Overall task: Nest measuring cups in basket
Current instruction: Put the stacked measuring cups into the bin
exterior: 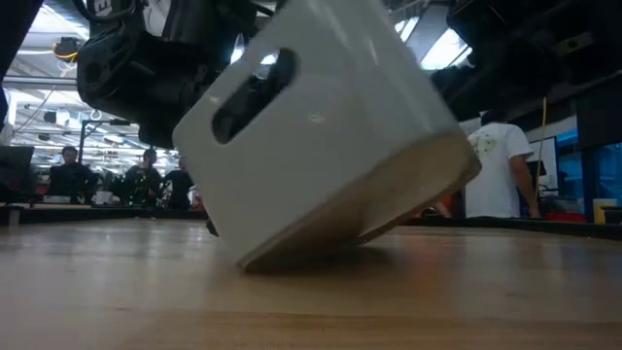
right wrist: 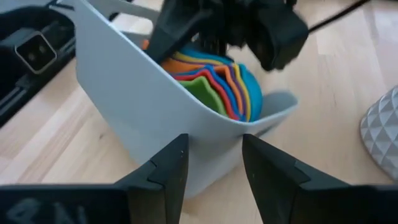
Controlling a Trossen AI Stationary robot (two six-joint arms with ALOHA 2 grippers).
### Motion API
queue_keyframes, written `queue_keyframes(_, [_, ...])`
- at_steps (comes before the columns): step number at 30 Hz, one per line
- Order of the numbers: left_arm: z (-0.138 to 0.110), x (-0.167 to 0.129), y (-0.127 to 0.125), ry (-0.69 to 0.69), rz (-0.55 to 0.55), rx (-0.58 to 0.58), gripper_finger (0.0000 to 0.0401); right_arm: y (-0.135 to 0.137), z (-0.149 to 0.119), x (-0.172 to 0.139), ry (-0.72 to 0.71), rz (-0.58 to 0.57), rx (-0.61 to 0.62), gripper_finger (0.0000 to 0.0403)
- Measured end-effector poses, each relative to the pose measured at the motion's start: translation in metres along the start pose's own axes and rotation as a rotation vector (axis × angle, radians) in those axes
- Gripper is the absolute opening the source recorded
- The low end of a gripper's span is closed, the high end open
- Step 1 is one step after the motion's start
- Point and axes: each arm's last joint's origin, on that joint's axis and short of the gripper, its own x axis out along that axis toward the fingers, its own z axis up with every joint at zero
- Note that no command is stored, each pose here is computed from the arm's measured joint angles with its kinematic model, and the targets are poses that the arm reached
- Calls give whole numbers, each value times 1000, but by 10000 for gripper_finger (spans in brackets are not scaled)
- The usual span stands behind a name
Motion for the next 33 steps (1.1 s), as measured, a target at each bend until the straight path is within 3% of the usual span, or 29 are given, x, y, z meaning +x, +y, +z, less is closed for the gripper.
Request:
queue_keyframes(24, [15,-3,4,-46,36,-68,172,-3,10,-1,-104,-90,-4,156])
queue_keyframes(33, [15,-3,3,-44,30,-63,119,-3,10,-1,-104,-90,-4,156])
